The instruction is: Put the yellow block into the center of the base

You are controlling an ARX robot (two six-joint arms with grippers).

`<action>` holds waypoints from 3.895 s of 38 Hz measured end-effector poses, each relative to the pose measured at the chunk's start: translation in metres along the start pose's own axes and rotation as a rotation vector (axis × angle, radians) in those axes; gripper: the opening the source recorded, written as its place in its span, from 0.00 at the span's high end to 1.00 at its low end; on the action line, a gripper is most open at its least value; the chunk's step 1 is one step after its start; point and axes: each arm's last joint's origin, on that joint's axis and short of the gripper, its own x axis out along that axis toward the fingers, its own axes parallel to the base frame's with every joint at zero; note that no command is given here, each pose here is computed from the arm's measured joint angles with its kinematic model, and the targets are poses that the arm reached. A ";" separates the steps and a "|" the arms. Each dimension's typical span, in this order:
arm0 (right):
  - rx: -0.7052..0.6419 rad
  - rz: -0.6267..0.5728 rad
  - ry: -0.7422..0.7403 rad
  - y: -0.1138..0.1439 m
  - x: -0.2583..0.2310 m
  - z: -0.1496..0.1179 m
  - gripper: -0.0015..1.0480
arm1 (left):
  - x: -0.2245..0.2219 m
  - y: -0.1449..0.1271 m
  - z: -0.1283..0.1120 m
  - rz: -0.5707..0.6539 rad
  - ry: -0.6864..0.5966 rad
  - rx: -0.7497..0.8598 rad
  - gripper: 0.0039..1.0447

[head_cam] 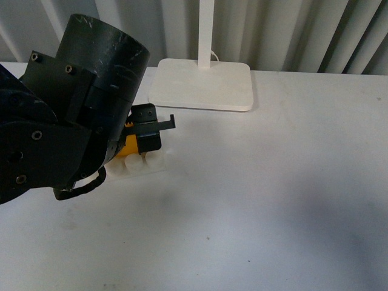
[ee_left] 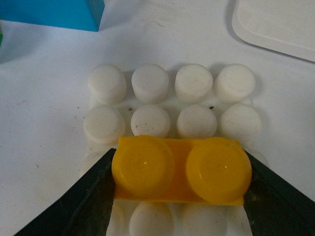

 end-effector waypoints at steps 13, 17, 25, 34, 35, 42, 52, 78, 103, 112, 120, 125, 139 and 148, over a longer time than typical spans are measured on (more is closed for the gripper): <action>0.000 0.000 0.000 0.000 0.000 0.000 0.09 | 0.003 -0.002 -0.011 0.004 -0.011 -0.035 0.38; 0.000 0.000 0.000 0.000 0.000 0.000 0.09 | 0.003 -0.002 -0.014 0.001 -0.016 -0.038 0.38; 0.000 0.000 0.000 0.000 0.000 0.000 0.09 | 0.005 -0.002 -0.020 0.003 -0.023 -0.035 0.38; 0.000 0.000 0.000 0.000 0.000 0.000 0.09 | 0.007 -0.002 -0.028 0.022 -0.019 -0.021 0.38; 0.000 0.000 0.000 0.000 0.000 0.000 0.09 | 0.007 -0.002 -0.029 0.023 -0.017 -0.021 0.38; 0.000 0.000 0.000 0.000 0.000 0.000 0.09 | 0.007 0.000 -0.029 0.023 -0.019 -0.022 0.38; 0.000 0.000 0.000 0.000 0.000 0.000 0.09 | 0.006 0.003 -0.020 -0.026 -0.015 -0.049 0.30; 0.000 0.000 0.000 0.000 0.000 0.000 0.09 | -0.066 0.074 0.036 -0.104 -0.217 -0.212 0.06; 0.000 0.000 0.000 0.000 0.000 0.000 0.09 | -0.147 0.151 0.022 -0.190 -0.652 0.083 0.85; 0.000 0.000 0.000 0.000 0.000 0.000 0.09 | -0.164 0.169 0.011 -0.200 -0.657 0.099 0.96; 0.000 0.000 0.000 0.000 0.000 0.000 0.09 | -0.178 0.176 0.002 -0.189 -0.663 0.095 0.96; 0.000 0.000 0.000 0.000 0.000 0.000 0.09 | -0.183 0.177 0.000 -0.189 -0.669 0.094 0.96; 0.000 0.000 0.000 0.000 0.000 0.000 0.09 | -0.199 0.180 -0.007 -0.190 -0.686 0.093 0.96; 0.000 0.000 0.000 0.000 0.000 0.000 0.09 | -0.204 0.181 -0.010 -0.190 -0.688 0.093 0.96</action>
